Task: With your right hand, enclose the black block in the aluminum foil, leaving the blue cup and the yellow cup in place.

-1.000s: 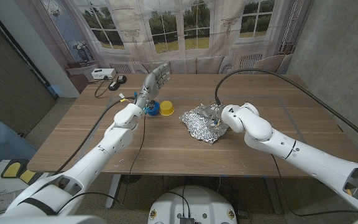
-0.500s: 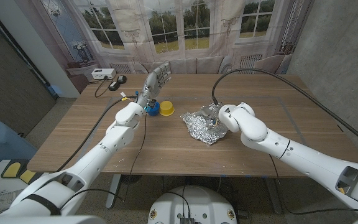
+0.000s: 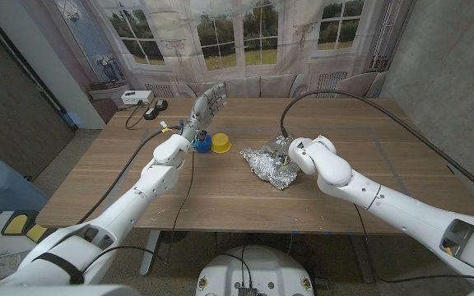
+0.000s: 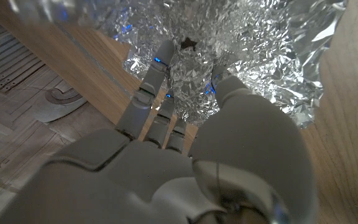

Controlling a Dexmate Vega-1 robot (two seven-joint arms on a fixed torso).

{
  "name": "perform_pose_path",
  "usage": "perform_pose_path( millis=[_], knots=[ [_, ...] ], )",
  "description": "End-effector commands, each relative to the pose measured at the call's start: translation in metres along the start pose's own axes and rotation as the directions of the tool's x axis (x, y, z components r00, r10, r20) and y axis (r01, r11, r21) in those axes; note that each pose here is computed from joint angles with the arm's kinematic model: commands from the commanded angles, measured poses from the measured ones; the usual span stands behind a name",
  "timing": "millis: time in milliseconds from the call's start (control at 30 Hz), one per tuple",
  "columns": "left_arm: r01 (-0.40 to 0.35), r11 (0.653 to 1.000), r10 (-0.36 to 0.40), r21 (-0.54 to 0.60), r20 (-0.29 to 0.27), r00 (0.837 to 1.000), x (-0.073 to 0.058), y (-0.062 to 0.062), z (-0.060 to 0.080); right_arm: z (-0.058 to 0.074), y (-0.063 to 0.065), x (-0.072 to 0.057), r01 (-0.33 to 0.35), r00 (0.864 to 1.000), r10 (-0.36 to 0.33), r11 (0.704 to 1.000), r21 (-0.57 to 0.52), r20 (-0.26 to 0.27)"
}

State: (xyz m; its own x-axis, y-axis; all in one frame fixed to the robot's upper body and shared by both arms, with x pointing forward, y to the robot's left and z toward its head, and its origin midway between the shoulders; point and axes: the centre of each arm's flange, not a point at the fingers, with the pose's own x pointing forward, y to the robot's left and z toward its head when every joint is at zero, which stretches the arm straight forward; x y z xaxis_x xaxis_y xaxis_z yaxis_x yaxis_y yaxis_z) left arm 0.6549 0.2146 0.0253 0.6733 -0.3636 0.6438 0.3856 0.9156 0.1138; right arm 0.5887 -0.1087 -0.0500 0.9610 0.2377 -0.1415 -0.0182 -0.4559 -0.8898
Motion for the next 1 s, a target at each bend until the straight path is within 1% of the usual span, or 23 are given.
perform_pose_path(
  millis=[33,200,267,367,433,533,600,700,767,833,900,1000],
  knots=[
    [0.002,1.0,-0.002,-0.003,0.005,1.0,0.001,0.001,0.0,0.001,0.007,0.004,0.019,1.0,-0.019,0.999,0.027,0.016],
    [0.004,1.0,-0.004,0.0,0.007,1.0,0.001,0.002,0.002,0.001,0.007,0.0,0.049,0.999,-0.05,0.998,0.044,0.017],
    [0.005,1.0,-0.005,-0.001,0.006,1.0,0.001,0.002,0.002,0.001,0.006,-0.001,0.043,0.999,-0.044,0.998,0.048,0.007],
    [0.007,1.0,-0.007,0.0,0.006,1.0,0.0,0.002,0.002,0.0,0.005,-0.003,0.049,0.999,-0.049,0.997,0.053,-0.001],
    [0.009,1.0,-0.009,0.0,0.007,1.0,0.0,0.002,0.002,0.0,0.005,-0.005,0.064,0.998,-0.064,0.997,0.048,-0.007],
    [0.01,1.0,-0.011,0.003,0.009,1.0,0.0,0.003,0.003,-0.001,0.003,-0.007,0.063,0.998,-0.062,0.996,0.055,-0.016],
    [0.011,1.0,-0.011,0.005,0.01,1.0,-0.001,0.003,0.003,-0.002,0.003,-0.008,0.051,0.999,-0.05,0.996,0.067,-0.017],
    [0.013,1.0,-0.013,0.004,0.008,1.0,-0.001,0.004,0.003,-0.003,0.002,-0.009,0.045,0.998,-0.043,0.997,0.06,-0.039],
    [0.013,1.0,-0.013,0.004,0.007,1.0,-0.001,0.005,0.004,-0.005,0.0,-0.011,0.03,0.999,-0.027,0.996,0.078,-0.036],
    [0.013,1.0,-0.013,0.006,0.005,1.0,-0.001,0.005,0.003,-0.008,-0.003,-0.013,0.001,0.999,0.003,0.995,0.098,-0.036],
    [0.016,1.0,-0.016,0.004,0.003,1.0,-0.001,0.006,0.003,-0.014,-0.005,-0.015,-0.011,1.0,0.015,0.99,0.137,-0.026],
    [0.016,1.0,-0.016,0.005,0.001,1.0,-0.001,0.007,0.003,-0.021,-0.01,-0.019,-0.008,1.0,0.011,0.983,0.184,-0.019]
  ],
)
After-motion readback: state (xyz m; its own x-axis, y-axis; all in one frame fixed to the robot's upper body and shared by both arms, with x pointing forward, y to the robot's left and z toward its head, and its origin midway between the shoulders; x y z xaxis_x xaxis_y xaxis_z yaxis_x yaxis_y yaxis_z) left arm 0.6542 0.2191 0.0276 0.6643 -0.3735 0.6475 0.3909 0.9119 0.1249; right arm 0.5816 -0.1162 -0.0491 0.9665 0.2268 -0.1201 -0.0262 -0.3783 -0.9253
